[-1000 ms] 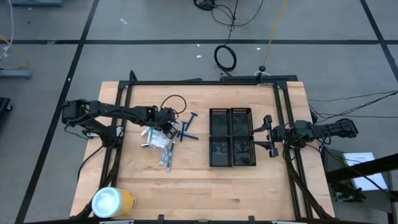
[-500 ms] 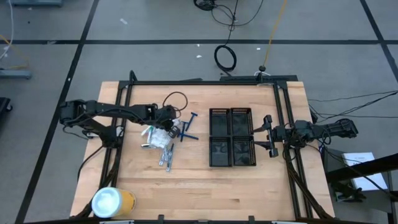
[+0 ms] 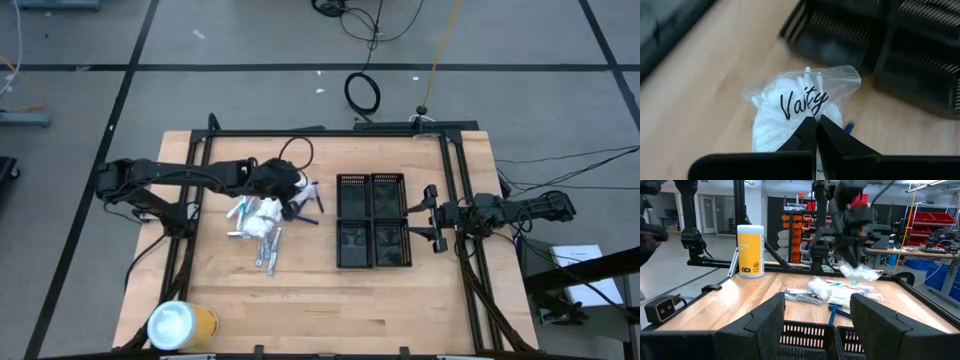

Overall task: Pick & Place Travel size toiletries
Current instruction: Put the cotton pack into the top right black basket

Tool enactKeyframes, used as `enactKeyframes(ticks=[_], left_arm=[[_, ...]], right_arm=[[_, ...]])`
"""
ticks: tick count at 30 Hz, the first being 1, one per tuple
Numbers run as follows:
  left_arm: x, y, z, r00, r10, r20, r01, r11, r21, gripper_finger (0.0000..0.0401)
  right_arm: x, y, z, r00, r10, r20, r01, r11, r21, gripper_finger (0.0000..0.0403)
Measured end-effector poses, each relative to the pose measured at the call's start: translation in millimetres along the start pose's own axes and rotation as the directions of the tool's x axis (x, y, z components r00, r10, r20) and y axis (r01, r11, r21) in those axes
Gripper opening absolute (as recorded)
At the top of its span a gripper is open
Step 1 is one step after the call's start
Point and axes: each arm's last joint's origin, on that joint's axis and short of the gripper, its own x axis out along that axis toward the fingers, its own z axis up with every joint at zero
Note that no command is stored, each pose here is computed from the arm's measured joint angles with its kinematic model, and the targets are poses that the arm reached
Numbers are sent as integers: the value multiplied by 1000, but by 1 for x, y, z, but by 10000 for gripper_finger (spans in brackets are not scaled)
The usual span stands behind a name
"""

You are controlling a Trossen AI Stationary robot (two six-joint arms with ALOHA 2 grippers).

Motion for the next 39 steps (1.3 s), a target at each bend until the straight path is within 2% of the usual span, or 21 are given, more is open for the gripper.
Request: enactKeyframes(ticks=[3, 6, 11, 14, 16, 19, 25, 34, 37, 39], left_arm=[[-1, -5, 10, 993, -50, 103, 38, 993, 116, 2], [-3, -9, 19, 973, -134, 188, 78, 957, 279, 1], [-5, -16, 28, 928, -257, 269, 75, 837, 542, 4], [-6, -17, 28, 923, -271, 273, 19, 740, 672, 1], [-6, -19, 28, 924, -266, 274, -14, 693, 721, 3], [-7, -21, 31, 912, -277, 303, -58, 643, 763, 6], [-5, -23, 35, 891, -284, 355, -127, 594, 794, 5], [11, -25, 34, 893, -283, 350, -131, 580, 804, 4], [22, -27, 33, 887, -303, 348, -131, 557, 820, 1], [31, -29, 36, 865, -323, 383, -163, 543, 824, 4]], right_arm=[[0, 0, 0, 1000, 0, 0, 0, 1000, 0, 215], [0, 0, 0, 1000, 0, 0, 0, 1000, 0, 215], [0, 0, 0, 1000, 0, 0, 0, 1000, 0, 215], [0, 0, 0, 1000, 0, 0, 0, 1000, 0, 215], [0, 0, 0, 1000, 0, 0, 0, 1000, 0, 215], [0, 0, 0, 1000, 0, 0, 0, 1000, 0, 215], [0, 0, 0, 1000, 0, 1, 0, 1000, 0, 215], [0, 0, 5, 999, -3, 48, 2, 1000, 10, 215], [0, 0, 8, 997, -5, 81, 0, 998, 59, 215], [-1, -1, 11, 994, -11, 109, 2, 997, 80, 215]])
